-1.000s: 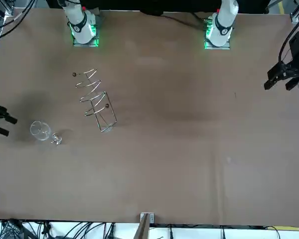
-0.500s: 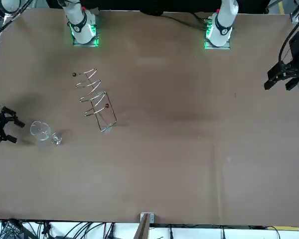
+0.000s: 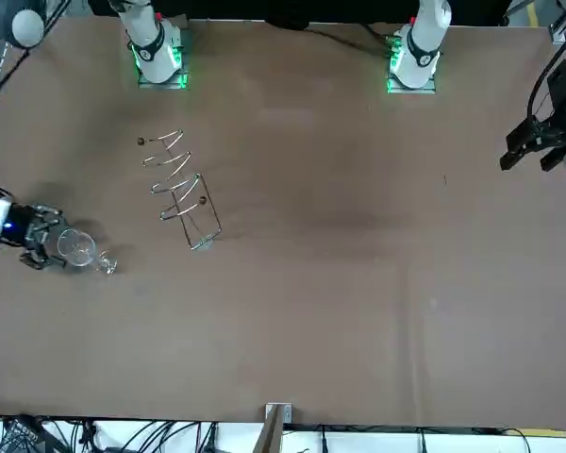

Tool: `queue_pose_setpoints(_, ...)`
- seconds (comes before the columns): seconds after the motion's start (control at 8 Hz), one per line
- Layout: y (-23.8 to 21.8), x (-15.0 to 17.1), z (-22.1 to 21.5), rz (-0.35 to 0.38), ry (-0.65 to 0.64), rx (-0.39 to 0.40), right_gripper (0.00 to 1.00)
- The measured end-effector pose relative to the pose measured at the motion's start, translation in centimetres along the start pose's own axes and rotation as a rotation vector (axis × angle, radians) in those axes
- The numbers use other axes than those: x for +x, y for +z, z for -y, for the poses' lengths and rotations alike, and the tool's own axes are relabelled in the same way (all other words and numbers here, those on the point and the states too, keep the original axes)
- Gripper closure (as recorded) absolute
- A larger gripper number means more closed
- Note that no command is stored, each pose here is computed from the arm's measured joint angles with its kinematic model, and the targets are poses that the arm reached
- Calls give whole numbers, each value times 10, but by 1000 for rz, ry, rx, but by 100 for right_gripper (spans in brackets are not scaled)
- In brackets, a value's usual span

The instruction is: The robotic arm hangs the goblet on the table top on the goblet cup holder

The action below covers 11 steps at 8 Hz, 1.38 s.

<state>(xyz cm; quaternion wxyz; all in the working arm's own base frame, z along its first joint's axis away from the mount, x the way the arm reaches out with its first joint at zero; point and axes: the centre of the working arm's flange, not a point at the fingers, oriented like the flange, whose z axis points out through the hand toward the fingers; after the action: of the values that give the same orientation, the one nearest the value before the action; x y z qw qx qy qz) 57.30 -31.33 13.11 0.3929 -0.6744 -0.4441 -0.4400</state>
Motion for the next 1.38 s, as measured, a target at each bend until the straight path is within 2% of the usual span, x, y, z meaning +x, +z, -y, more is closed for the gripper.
queue_pose_setpoints(0.12, 8, -9, 2, -17, -32, 11, 1)
queue_pose_setpoints(0.38, 20, -5, 0, -37, -84, 28, 4)
queue_pose_setpoints(0.62, 25, -4, -6, -58, -117, 15, 9)
queue_pose_setpoints(1.38, 54, -18, -12, -92, -124, 31, 25)
